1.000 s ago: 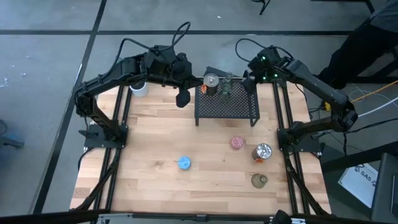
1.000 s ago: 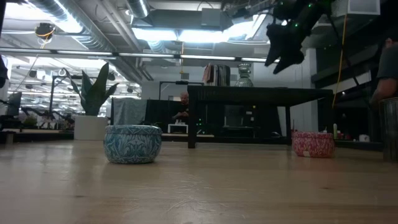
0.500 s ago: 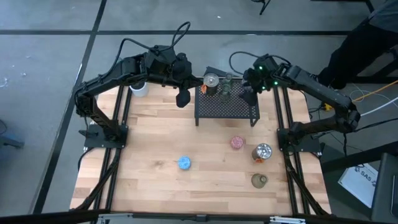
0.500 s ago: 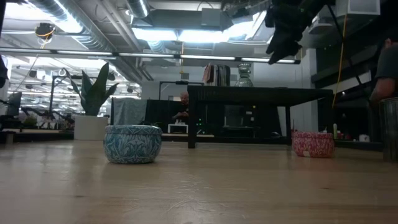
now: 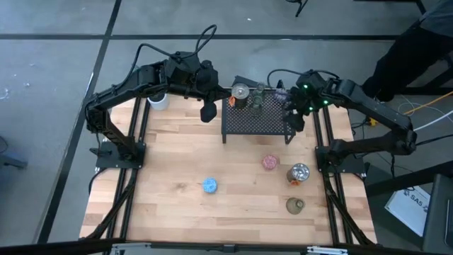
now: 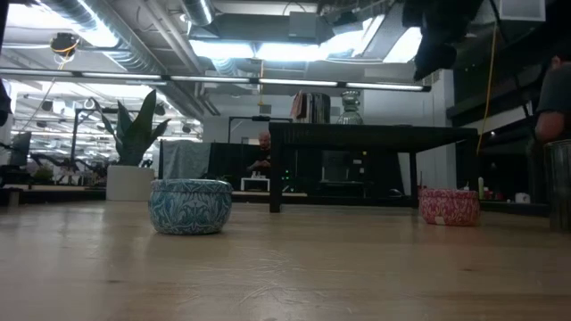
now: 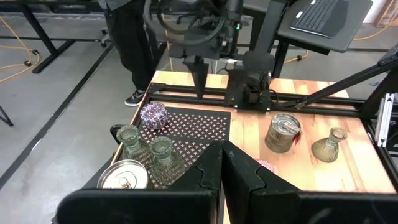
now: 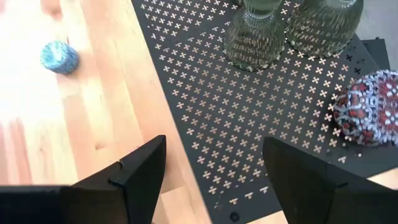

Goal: Pick & Place candle stick holders
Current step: Put the blue scented candle on the shelf align with the red scented candle

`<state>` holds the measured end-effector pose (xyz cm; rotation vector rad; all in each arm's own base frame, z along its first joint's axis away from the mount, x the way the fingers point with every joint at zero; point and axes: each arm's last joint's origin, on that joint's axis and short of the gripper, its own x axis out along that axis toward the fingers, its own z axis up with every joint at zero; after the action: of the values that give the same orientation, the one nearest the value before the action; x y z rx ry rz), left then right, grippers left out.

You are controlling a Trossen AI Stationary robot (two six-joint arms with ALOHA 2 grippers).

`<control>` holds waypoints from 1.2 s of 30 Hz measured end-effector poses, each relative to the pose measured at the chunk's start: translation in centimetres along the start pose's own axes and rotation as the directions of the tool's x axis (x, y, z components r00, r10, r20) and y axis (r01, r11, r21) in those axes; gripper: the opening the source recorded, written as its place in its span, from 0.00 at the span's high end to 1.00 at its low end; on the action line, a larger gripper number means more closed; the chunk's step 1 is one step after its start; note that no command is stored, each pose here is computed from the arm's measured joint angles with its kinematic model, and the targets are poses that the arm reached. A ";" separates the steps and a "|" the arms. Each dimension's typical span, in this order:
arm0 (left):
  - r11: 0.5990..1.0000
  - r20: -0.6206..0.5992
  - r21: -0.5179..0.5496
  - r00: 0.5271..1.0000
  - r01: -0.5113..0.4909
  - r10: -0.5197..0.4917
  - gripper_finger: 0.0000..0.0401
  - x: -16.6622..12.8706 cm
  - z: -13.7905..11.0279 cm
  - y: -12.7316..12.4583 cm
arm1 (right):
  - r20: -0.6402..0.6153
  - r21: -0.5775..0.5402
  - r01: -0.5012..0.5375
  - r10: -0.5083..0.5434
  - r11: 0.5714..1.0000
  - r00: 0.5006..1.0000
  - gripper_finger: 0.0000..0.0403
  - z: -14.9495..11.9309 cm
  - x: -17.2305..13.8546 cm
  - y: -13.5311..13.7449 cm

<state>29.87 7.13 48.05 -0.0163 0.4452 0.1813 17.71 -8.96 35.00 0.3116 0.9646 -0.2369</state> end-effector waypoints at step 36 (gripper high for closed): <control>1.000 0.000 0.000 1.000 0.001 -0.001 1.00 0.0 0.0 0.0 | -0.091 -0.031 -0.239 0.235 0.971 0.968 0.36 -4.8 -3.9 7.4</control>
<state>29.87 7.13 48.05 -0.0167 0.4451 0.1801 14.35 -0.06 36.81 0.3981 1.0072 0.0157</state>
